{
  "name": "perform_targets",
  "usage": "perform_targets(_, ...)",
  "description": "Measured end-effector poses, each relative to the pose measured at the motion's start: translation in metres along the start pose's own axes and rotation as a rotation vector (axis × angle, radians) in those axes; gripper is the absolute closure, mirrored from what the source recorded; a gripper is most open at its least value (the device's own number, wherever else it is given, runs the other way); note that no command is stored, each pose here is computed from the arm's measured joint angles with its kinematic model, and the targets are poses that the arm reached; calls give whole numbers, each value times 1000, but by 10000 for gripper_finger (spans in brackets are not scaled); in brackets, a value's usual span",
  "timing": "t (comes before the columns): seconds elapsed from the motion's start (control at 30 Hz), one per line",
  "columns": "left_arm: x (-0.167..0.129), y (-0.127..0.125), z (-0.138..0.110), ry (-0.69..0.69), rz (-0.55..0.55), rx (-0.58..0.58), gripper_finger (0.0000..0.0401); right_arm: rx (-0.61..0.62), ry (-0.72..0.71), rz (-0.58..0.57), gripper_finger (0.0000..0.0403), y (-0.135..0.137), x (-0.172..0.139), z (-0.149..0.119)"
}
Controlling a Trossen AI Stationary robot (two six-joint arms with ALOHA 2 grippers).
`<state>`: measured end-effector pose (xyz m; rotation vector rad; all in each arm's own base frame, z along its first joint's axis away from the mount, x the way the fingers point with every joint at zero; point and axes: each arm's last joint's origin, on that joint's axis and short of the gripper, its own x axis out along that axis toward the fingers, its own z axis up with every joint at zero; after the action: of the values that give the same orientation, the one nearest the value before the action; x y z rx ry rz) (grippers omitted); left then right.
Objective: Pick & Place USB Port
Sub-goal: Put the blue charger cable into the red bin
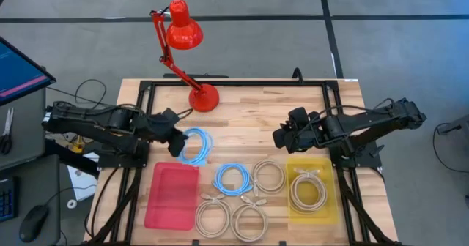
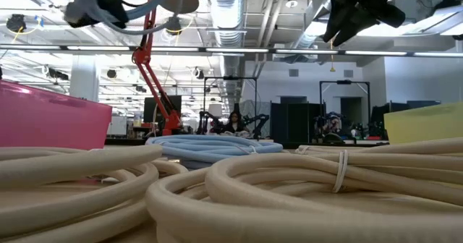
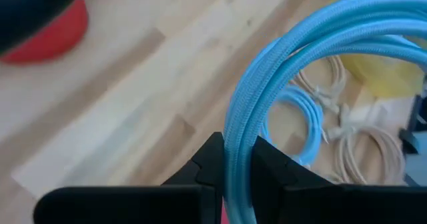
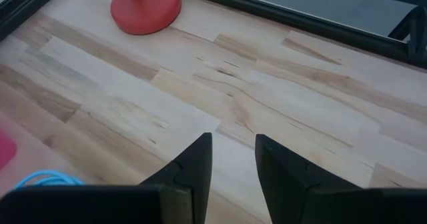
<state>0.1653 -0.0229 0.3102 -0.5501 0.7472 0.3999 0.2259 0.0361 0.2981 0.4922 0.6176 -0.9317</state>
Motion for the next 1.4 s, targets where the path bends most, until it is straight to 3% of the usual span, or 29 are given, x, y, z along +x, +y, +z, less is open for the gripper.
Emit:
perform_targets(0.37, 8, -20, -34, 259, 15, -34, 361, -1, 1, -5, 295, -1, 1, 1)
perform_targets(0.67, 25, -42, -64, 414, 62, -40, 361, -87, 6, -13, 295, -2, 1, 0)
perform_targets(0.93, 37, -42, -101, 522, 171, -131, 361, -126, 23, -53, 295, -6, 0, -2)
perform_targets(1.4, 56, -27, -148, 574, 327, -169, 361, -132, 24, -59, 295, -7, 0, -2)
